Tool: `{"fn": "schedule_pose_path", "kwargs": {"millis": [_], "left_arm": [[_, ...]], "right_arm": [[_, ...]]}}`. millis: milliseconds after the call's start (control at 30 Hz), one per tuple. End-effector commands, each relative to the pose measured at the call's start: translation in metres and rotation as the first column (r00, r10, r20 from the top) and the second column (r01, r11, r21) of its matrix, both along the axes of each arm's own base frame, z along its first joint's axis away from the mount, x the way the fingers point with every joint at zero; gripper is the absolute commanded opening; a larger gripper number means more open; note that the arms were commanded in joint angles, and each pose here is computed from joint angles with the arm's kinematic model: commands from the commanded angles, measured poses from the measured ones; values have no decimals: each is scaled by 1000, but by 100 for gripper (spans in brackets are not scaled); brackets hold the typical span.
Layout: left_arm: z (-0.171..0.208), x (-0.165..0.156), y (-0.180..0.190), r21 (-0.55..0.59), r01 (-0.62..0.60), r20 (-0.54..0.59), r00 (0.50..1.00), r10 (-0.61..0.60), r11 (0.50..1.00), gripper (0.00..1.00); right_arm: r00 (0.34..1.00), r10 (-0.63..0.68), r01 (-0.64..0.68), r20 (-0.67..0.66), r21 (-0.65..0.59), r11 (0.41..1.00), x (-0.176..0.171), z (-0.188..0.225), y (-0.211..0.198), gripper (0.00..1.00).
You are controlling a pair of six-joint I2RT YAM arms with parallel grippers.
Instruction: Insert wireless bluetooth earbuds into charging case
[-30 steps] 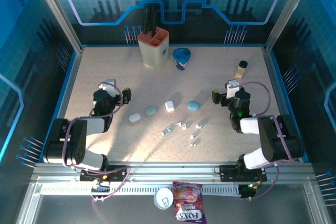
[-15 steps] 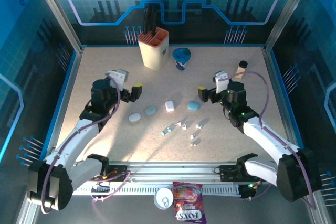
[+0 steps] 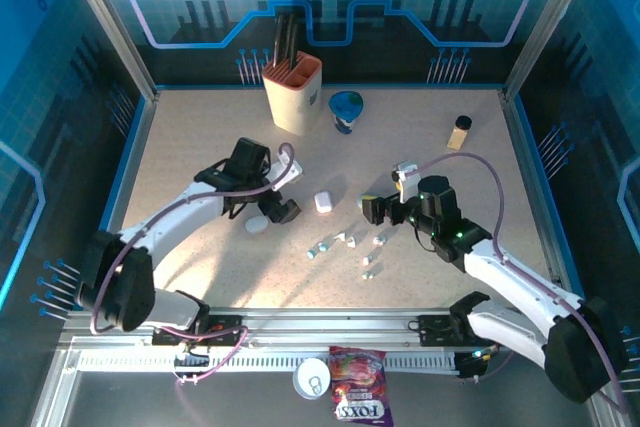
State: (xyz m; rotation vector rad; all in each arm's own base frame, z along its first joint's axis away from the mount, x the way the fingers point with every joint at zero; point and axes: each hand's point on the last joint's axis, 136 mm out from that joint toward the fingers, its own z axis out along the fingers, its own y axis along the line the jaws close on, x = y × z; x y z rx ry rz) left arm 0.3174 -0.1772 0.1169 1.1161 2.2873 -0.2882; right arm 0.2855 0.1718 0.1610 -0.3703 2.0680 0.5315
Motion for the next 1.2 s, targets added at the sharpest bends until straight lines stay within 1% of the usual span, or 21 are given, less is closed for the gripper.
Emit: {"fn": "schedule_pose_path", "kwargs": {"millis": [0, 167, 300, 367, 500, 600, 800, 867, 967, 1067, 1167], "left_arm": [[-15, -2, 5, 98, 27, -81, 997, -19, 995, 99], [-47, -2, 8, 192, 40, -168, 986, -7, 981, 99], [-62, -2, 6, 234, 71, -197, 980, -24, 970, 99], [-68, 2, 9, 261, 48, -210, 978, 8, 964, 99], [-84, 5, 13, 303, 49, -243, 970, 28, 952, 96], [-90, 4, 11, 295, 47, -257, 966, 32, 954, 89], [-101, 5, 12, 308, 52, -270, 962, 35, 950, 69], [-103, 4, 11, 312, 55, -277, 960, 35, 949, 59], [-104, 3, 11, 313, 56, -276, 961, 35, 948, 47], [-99, 2, 10, 308, 59, -266, 964, 26, 949, 39], [-87, 0, 6, 288, 58, -235, 972, 12, 956, 39]], "right_arm": [[996, -33, 37, -87, 38, 999, -14, -16, -5, 100], [991, -79, 84, -106, 41, 996, -16, -25, -13, 100], [990, -77, 81, -115, 34, 996, -15, -26, -12, 100], [991, -70, 73, -118, 29, 997, -15, -24, -10, 100], [991, -64, 67, -114, 23, 997, -13, -21, -10, 100], [991, -62, 65, -114, 23, 998, -13, -20, -9, 100], [992, -70, 71, -110, 9, 997, -11, -18, -11, 100], [991, -77, 77, -105, 1, 997, -10, -17, -12, 100], [991, -79, 80, -112, 1, 997, -9, -14, -12, 100], [984, -97, 99, -152, 7, 995, -9, -15, -12, 100], [972, -114, 123, -205, 32, 992, -10, -14, -12, 100]]}}
